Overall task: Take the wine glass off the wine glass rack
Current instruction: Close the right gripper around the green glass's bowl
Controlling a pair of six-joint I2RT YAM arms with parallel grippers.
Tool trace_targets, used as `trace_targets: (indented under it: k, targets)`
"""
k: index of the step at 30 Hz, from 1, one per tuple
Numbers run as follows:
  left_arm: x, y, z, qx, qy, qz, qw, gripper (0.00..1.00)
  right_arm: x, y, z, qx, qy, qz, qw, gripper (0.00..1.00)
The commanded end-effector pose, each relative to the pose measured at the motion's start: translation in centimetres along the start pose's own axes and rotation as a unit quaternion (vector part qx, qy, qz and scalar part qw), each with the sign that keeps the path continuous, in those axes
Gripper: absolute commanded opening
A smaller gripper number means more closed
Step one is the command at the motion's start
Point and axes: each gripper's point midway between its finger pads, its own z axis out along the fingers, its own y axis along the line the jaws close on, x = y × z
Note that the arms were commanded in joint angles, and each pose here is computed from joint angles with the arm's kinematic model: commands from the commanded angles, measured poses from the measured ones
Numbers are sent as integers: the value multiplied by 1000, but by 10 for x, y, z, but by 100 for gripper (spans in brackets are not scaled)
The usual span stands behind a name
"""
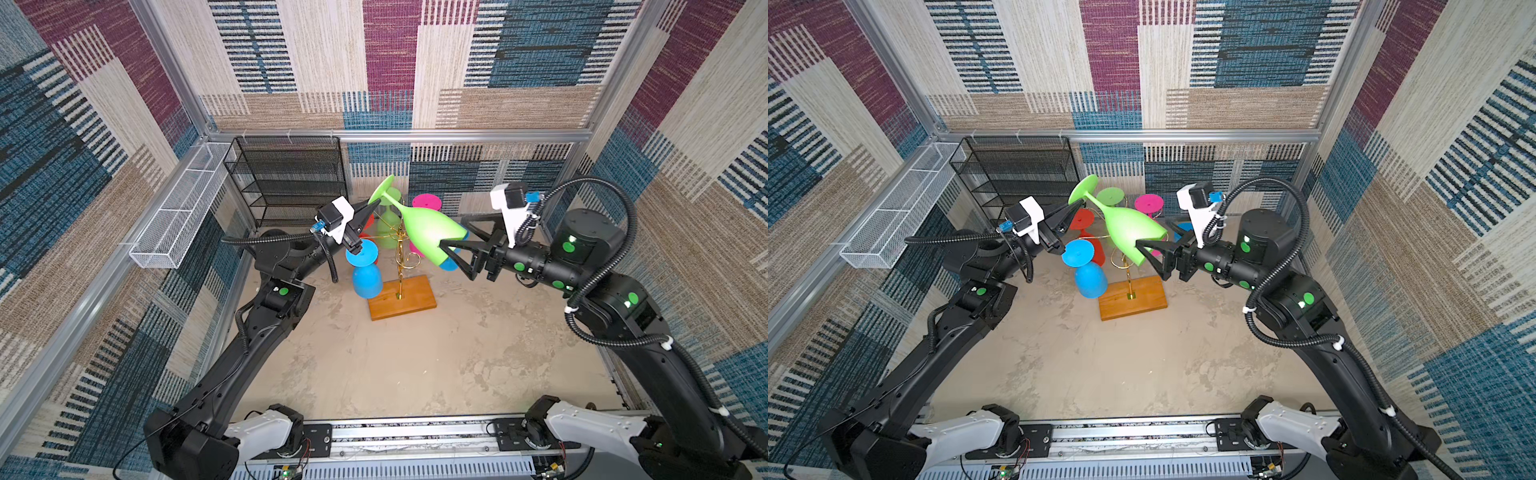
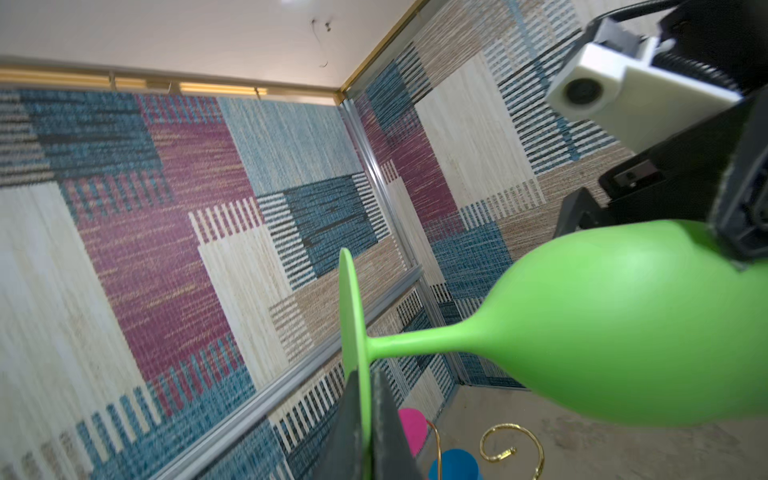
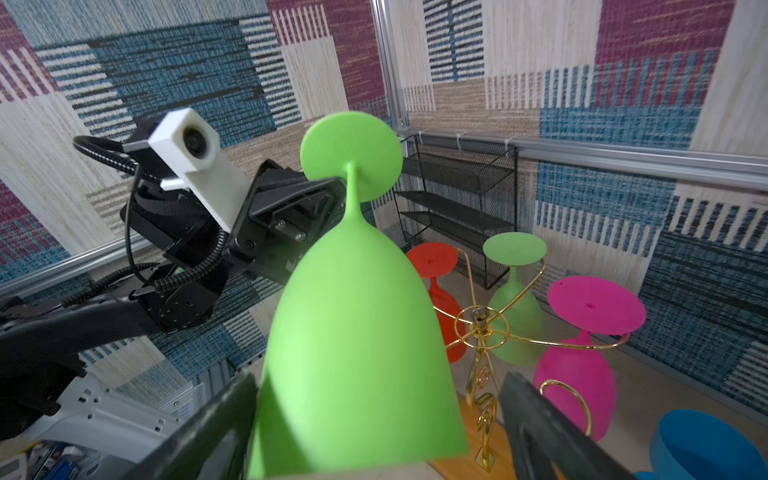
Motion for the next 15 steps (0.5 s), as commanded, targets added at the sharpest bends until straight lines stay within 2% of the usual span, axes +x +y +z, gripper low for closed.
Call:
trace_targets:
  k: [1, 5, 15]
  targets:
    - [22, 15, -11, -65, 49, -121, 989, 0, -29, -4, -17, 24, -77, 5, 997, 81]
    - [31, 14, -19, -78, 63, -171, 980, 0, -21, -5, -27, 30, -89, 9, 996, 73]
    - [40, 7, -22, -69, 75, -197, 975, 0, 1, -14, 7, 15, -58, 30, 998, 59]
